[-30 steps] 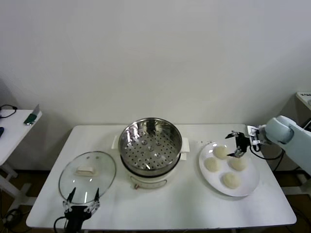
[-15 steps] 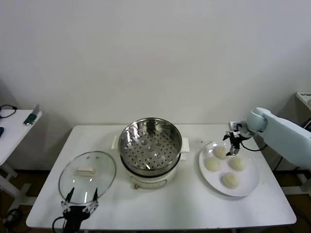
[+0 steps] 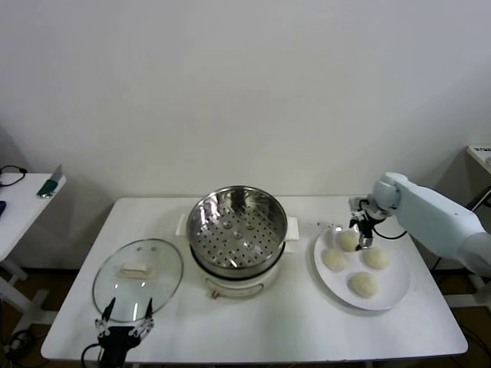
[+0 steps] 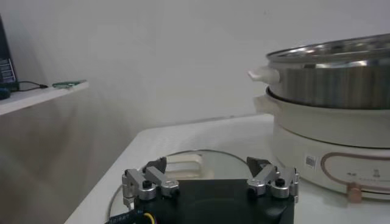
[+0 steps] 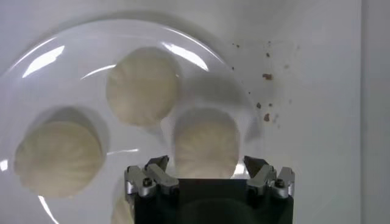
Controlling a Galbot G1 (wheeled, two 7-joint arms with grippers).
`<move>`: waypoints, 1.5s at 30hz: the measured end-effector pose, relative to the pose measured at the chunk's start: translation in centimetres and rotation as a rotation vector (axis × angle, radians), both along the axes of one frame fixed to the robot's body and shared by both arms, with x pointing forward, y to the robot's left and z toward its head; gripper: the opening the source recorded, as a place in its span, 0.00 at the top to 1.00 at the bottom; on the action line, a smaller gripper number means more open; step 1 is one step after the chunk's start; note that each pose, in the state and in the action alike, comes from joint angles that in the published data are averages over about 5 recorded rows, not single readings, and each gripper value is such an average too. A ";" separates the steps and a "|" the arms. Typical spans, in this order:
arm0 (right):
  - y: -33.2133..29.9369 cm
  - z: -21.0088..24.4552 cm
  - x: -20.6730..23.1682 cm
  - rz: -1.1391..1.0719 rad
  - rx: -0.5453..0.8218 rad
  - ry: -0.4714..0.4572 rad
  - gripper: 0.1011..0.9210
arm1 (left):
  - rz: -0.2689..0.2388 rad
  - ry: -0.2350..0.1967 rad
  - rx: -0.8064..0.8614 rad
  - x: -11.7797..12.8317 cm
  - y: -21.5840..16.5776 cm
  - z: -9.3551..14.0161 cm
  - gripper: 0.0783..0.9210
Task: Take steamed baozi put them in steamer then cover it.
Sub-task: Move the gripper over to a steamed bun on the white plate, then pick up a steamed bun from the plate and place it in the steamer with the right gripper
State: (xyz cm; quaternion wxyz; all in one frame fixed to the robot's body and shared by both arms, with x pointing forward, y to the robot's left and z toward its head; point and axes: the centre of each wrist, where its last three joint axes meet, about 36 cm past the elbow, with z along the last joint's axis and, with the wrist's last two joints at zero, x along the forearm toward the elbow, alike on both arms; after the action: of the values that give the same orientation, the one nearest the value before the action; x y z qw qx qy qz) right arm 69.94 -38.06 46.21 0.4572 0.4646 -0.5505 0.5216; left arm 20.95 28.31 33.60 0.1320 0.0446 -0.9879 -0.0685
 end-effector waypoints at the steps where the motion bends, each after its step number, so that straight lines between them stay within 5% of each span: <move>1: 0.0 -0.1 0.0 0.002 0.001 0.000 0.25 | 0.001 -0.001 0.000 0.0 0.0 0.0 0.12; 12: 0.7 2.4 0.5 0.067 0.004 -0.020 0.32 | 0.003 -0.009 -0.001 0.2 0.0 0.2 0.12; 21: 7.0 15.5 2.2 0.375 0.038 -0.107 0.32 | -0.002 -0.019 -0.002 0.1 -0.2 0.7 0.12; 30: 20.2 26.3 0.2 0.900 0.027 -0.167 0.33 | -0.014 -0.028 -0.001 0.4 -0.4 1.0 0.12; 45: 34.1 21.3 0.3 1.427 -0.109 -0.168 0.33 | -0.035 -0.028 -0.008 0.7 -0.9 0.8 0.12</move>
State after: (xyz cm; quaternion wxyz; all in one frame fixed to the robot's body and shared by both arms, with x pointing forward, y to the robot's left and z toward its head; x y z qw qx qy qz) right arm 70.25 -3.98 67.51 -0.0164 0.6458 -0.1195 0.7539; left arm 21.70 27.44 34.45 0.1170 0.0276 -0.9905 -0.0663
